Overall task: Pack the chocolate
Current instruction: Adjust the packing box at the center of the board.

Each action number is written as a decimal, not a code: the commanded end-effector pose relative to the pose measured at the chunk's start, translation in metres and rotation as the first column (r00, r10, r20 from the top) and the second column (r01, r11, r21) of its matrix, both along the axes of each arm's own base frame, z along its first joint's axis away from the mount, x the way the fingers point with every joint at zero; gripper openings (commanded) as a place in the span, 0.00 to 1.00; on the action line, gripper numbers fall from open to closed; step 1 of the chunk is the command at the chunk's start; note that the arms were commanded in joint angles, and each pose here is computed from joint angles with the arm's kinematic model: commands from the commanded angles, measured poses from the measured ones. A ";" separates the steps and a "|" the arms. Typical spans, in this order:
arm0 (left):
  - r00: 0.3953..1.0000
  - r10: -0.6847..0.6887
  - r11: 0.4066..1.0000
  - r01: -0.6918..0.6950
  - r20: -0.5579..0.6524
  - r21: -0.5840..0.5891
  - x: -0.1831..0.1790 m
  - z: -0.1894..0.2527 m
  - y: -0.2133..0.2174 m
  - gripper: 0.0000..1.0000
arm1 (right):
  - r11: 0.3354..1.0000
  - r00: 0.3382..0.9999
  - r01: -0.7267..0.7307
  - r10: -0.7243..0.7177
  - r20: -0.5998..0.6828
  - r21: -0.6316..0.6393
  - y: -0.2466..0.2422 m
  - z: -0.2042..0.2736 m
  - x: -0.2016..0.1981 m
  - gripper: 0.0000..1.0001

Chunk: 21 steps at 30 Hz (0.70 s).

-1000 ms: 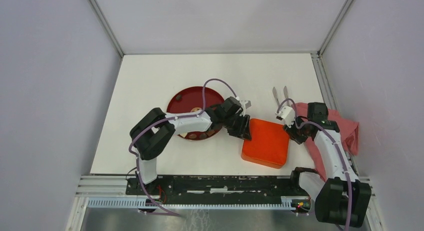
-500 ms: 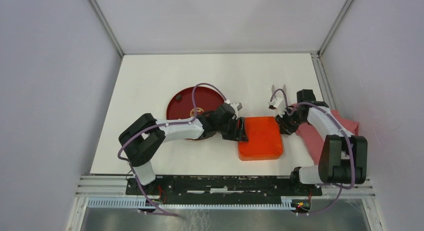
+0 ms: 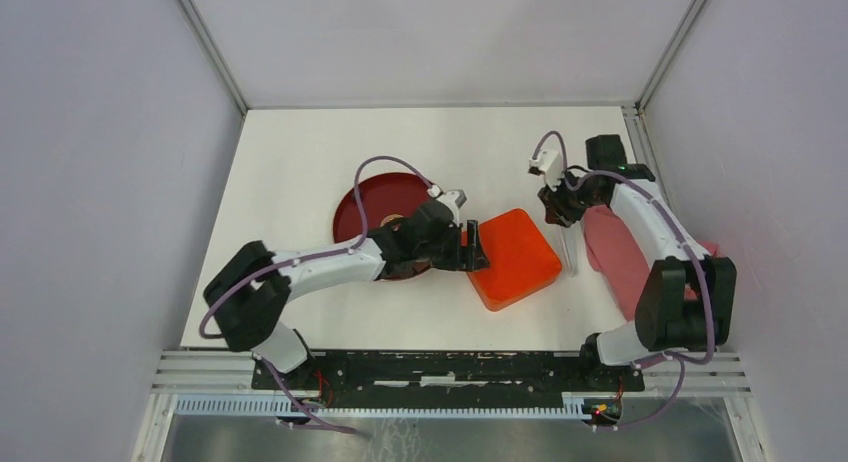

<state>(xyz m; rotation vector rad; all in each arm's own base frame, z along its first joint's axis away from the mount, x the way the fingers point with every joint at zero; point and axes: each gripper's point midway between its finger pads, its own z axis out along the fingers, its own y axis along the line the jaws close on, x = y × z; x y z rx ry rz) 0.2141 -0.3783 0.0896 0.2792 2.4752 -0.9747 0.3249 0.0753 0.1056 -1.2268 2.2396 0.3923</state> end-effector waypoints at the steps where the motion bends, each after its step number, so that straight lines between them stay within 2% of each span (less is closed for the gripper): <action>1: 0.969 0.034 0.999 -0.029 0.245 -0.023 0.012 0.074 0.031 0.83 | 0.997 0.970 0.073 -0.071 0.234 0.000 -0.036 0.070 0.008 0.43; 6: 0.894 0.059 0.998 -0.064 0.444 -0.003 0.022 0.162 0.065 0.99 | 0.998 0.896 0.038 -0.051 0.441 0.040 -0.036 0.132 -0.002 0.56; 9: 0.845 0.115 0.993 -0.096 0.523 -0.064 0.027 0.220 0.080 1.00 | 0.997 0.846 -0.010 -0.034 0.532 0.079 -0.025 0.169 -0.012 0.73; 12: 0.787 0.191 0.981 -0.138 0.587 -0.134 0.029 0.271 0.099 1.00 | 0.991 0.782 -0.019 -0.066 0.619 0.129 -0.018 0.210 -0.019 0.95; 16: 0.709 0.257 0.966 -0.163 0.657 -0.202 0.020 0.317 0.128 1.00 | 0.950 0.686 0.058 -0.261 0.679 0.307 -0.017 0.264 -0.023 0.97; 19: 0.689 0.269 0.962 -0.153 0.673 -0.228 0.008 0.339 0.144 1.00 | 0.910 0.613 0.032 -0.344 0.711 0.413 -0.010 0.295 -0.040 0.98; 21: 0.683 0.267 0.961 -0.132 0.680 -0.245 -0.001 0.347 0.150 1.00 | 0.898 0.633 0.007 -0.344 0.693 0.440 -0.003 0.307 -0.047 0.98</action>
